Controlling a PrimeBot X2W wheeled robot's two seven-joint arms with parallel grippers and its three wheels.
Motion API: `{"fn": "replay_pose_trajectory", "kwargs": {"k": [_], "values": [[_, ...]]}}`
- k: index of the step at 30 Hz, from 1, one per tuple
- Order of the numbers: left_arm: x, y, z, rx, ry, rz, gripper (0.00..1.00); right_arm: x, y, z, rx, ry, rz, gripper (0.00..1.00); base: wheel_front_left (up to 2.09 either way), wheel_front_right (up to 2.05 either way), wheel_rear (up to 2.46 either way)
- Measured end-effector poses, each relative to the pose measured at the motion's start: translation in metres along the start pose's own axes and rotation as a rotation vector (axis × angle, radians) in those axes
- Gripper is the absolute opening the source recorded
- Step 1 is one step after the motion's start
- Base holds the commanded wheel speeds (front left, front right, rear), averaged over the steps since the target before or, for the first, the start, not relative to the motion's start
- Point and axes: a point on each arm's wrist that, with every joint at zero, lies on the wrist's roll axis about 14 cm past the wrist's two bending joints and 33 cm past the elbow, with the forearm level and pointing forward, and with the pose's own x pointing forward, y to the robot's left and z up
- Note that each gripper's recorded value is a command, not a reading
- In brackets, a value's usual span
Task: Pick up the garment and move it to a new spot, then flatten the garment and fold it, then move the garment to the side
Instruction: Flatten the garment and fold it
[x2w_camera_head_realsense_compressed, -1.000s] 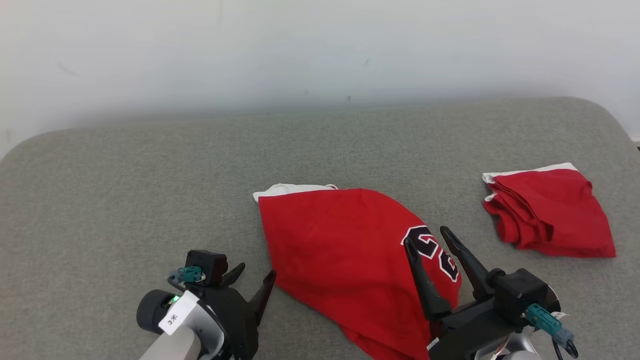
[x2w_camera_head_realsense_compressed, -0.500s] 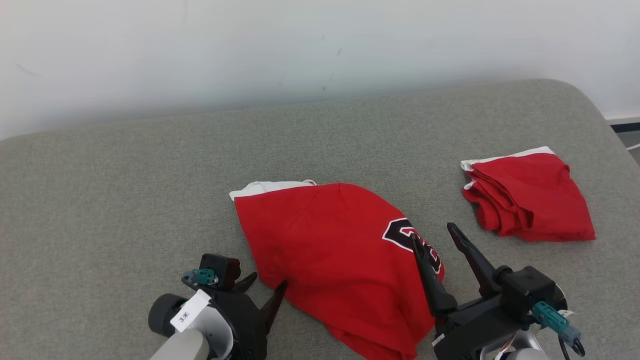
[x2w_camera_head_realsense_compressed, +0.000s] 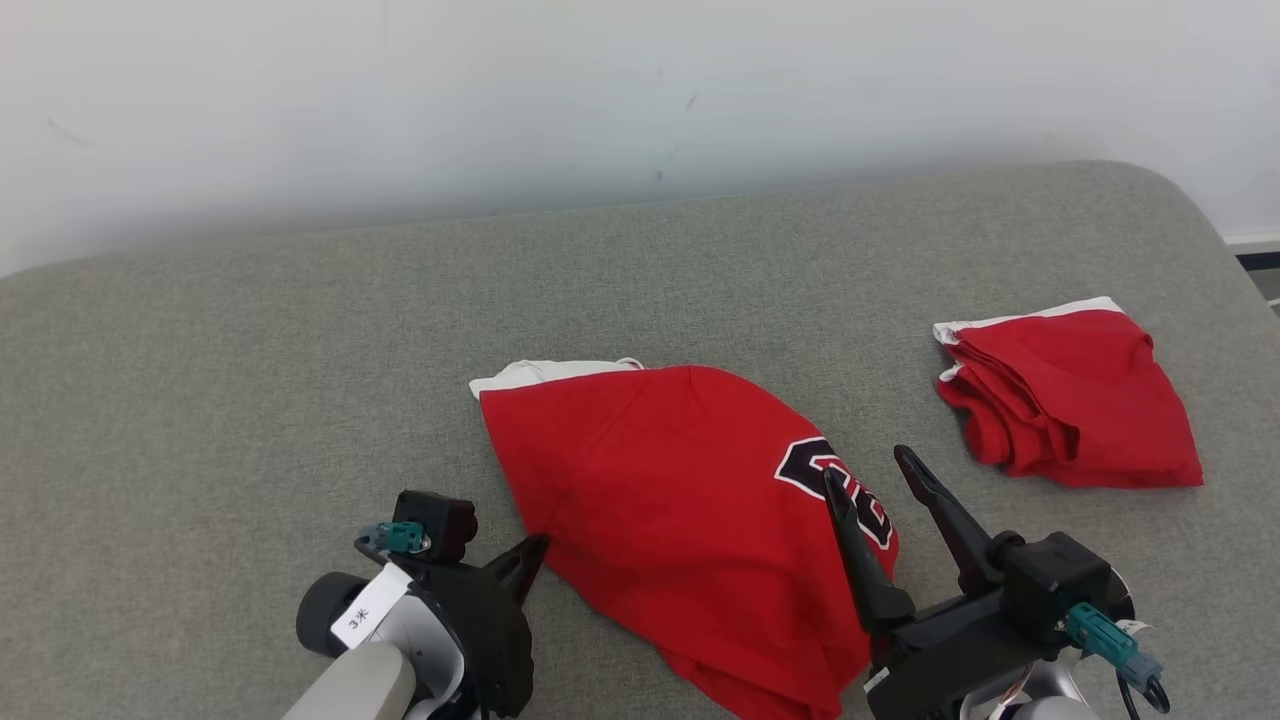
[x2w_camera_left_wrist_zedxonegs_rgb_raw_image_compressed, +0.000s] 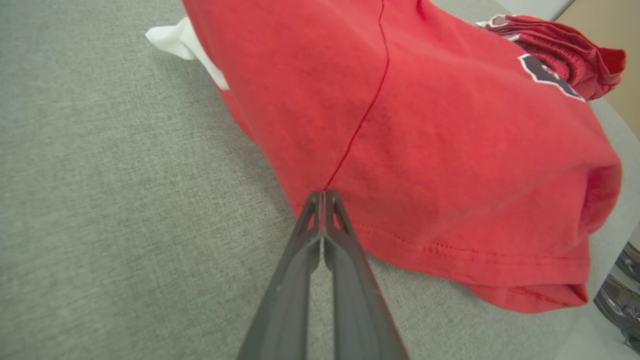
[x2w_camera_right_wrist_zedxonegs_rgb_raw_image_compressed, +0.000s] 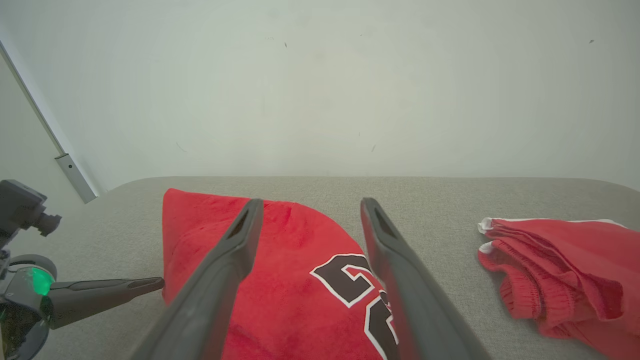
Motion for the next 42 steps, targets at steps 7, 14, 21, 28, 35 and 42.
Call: {"fn": "replay_pose_trajectory", "kwargs": {"k": [7,14,21,28,35,42], "values": [[-0.003,0.009,0.000,-0.056,-0.008,0.012,1.00,0.001,0.001,-0.001,0.000,0.001,0.003,1.00,0.00,0.00,0.00],[-0.004,0.013,0.002,-0.124,-0.015,0.012,1.00,0.001,0.001,-0.001,0.000,0.004,0.005,1.00,0.00,0.00,0.00],[0.004,-0.007,0.005,-0.154,-0.006,-0.063,1.00,0.006,0.001,0.001,-0.002,-0.001,0.010,1.00,0.00,0.00,0.00],[0.013,-0.016,0.013,-0.155,0.004,-0.114,0.38,0.005,-0.008,-0.005,-0.005,0.018,-0.018,1.00,0.00,0.00,0.00],[0.014,-0.016,0.011,-0.161,0.016,-0.120,0.00,0.007,-0.009,-0.006,-0.007,0.020,-0.019,1.00,0.00,0.00,0.00],[0.012,-0.007,0.026,-0.163,-0.043,-0.097,0.00,0.010,-0.009,-0.005,-0.011,0.020,-0.016,1.00,0.00,0.00,0.00]]}}
